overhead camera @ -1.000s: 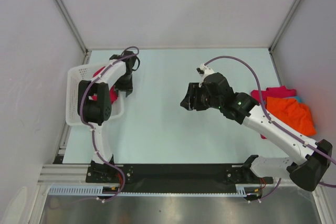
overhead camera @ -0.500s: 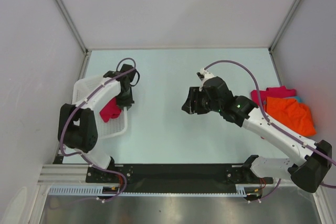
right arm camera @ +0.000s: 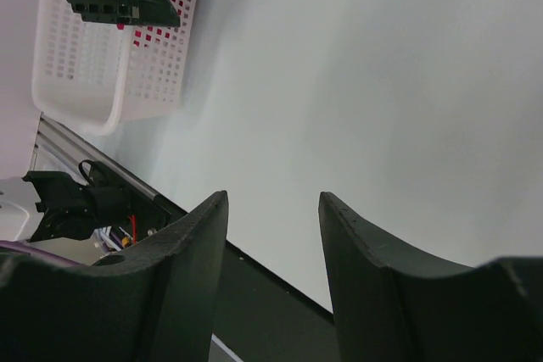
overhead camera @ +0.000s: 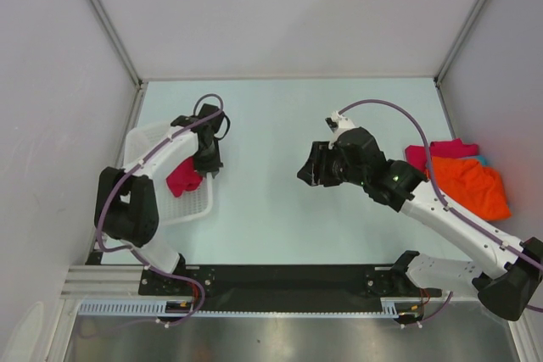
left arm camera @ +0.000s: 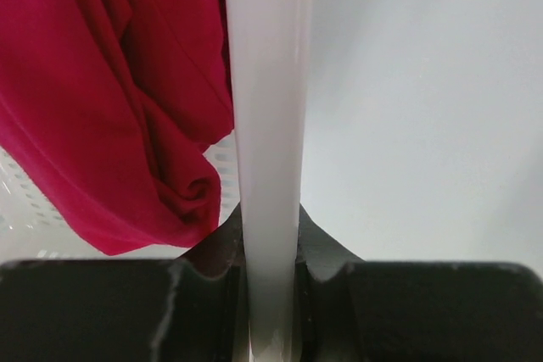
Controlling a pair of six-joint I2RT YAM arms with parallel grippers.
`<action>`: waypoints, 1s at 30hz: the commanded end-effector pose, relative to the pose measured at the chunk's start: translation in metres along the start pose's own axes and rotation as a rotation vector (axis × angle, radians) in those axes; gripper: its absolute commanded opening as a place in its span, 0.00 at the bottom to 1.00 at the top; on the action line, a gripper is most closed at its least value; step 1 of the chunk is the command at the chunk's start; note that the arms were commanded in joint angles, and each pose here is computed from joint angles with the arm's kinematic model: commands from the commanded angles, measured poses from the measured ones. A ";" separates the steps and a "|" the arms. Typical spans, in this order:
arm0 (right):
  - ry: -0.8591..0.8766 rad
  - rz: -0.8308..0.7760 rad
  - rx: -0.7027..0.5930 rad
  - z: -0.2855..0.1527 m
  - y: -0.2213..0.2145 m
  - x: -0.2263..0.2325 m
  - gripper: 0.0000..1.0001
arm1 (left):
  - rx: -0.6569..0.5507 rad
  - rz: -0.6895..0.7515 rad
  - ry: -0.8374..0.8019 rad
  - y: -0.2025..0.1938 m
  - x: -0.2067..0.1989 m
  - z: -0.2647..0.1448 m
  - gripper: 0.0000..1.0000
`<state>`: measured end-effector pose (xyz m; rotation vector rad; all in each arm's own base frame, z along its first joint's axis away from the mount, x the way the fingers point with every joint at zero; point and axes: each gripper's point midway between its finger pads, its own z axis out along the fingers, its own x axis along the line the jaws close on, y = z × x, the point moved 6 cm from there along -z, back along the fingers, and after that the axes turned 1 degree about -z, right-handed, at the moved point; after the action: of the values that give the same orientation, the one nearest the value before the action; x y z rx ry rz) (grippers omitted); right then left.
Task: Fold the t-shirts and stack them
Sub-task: Grab crumpled tshirt from bin with the right arm
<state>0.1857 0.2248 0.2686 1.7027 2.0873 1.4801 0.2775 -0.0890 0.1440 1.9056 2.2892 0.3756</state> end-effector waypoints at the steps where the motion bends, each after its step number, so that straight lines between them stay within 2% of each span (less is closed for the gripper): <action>1: 0.008 0.004 -0.044 -0.005 0.007 0.003 0.53 | -0.018 -0.042 -0.038 -0.005 -0.004 0.001 0.00; 5: 0.009 0.002 -0.049 -0.005 0.008 0.003 0.53 | 0.006 -0.094 -0.081 -0.029 -0.002 0.008 0.00; 9: -0.001 -0.008 -0.039 -0.004 0.007 0.001 0.53 | 0.043 -0.165 0.002 -0.063 0.019 0.010 0.00; 15: -0.002 -0.001 -0.038 0.000 0.008 -0.005 0.53 | -0.041 -0.245 -0.038 -0.085 0.040 -0.027 0.00; 21: 0.010 -0.001 -0.034 0.002 0.006 -0.005 0.53 | -0.010 -0.239 -0.052 -0.097 0.044 -0.034 0.00; 30: 0.013 0.004 -0.045 -0.001 0.008 -0.009 0.53 | 0.048 -0.169 0.004 -0.098 0.044 -0.014 0.01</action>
<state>0.1917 0.2183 0.2581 1.7336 2.0761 1.4566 0.2021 -0.0671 0.1474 1.6643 2.2763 0.4334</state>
